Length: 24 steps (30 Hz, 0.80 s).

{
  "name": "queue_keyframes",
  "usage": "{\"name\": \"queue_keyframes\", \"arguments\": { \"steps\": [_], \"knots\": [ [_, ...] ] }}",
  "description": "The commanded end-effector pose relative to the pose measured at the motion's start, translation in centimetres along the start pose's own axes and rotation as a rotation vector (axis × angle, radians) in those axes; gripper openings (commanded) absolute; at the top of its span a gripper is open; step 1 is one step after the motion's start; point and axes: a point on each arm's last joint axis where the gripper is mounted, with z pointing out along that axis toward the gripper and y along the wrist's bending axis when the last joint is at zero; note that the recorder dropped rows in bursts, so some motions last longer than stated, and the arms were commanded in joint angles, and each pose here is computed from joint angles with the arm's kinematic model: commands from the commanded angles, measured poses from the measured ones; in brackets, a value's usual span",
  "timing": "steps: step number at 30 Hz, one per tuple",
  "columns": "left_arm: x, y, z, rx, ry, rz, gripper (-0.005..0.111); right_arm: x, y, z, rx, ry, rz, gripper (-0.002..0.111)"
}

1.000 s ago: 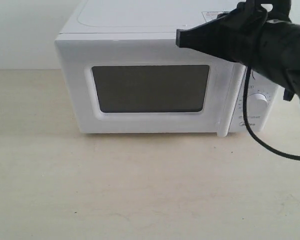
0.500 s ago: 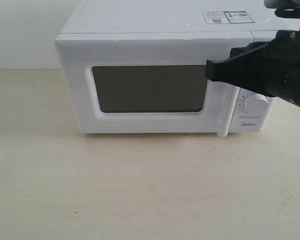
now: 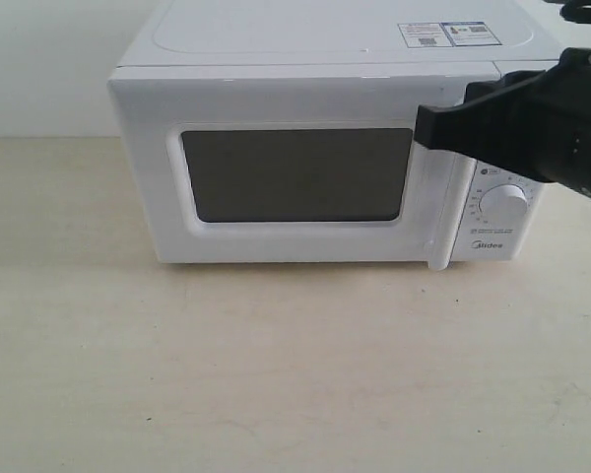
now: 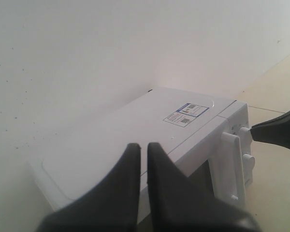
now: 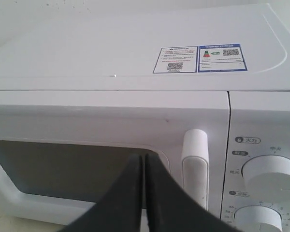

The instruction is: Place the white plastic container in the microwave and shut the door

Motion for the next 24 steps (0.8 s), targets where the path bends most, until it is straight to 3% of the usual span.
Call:
{"name": "queue_keyframes", "arguments": {
  "steps": [1,4,12,17,24],
  "knots": [
    [-0.3,-0.1,-0.3,0.003,-0.012,-0.008,0.004,-0.2,-0.2,-0.2,0.007,-0.017,-0.007,0.000],
    [-0.3,-0.1,-0.3,0.003,-0.012,-0.008,0.004,-0.6,-0.7,-1.0,-0.012,-0.006,0.104,0.000],
    [-0.3,-0.1,-0.3,0.003,-0.012,-0.008,0.004,-2.7,-4.4,-5.9,-0.092,-0.085,0.079,0.000],
    [-0.3,-0.1,-0.3,0.003,-0.012,-0.008,0.004,-1.7,-6.8,-10.6,0.006,-0.215,0.098,0.000],
    [-0.3,-0.1,-0.3,0.003,-0.012,-0.008,0.004,1.6,-7.9,-16.1,0.166,-0.450,0.050,0.000]
  ]
}}
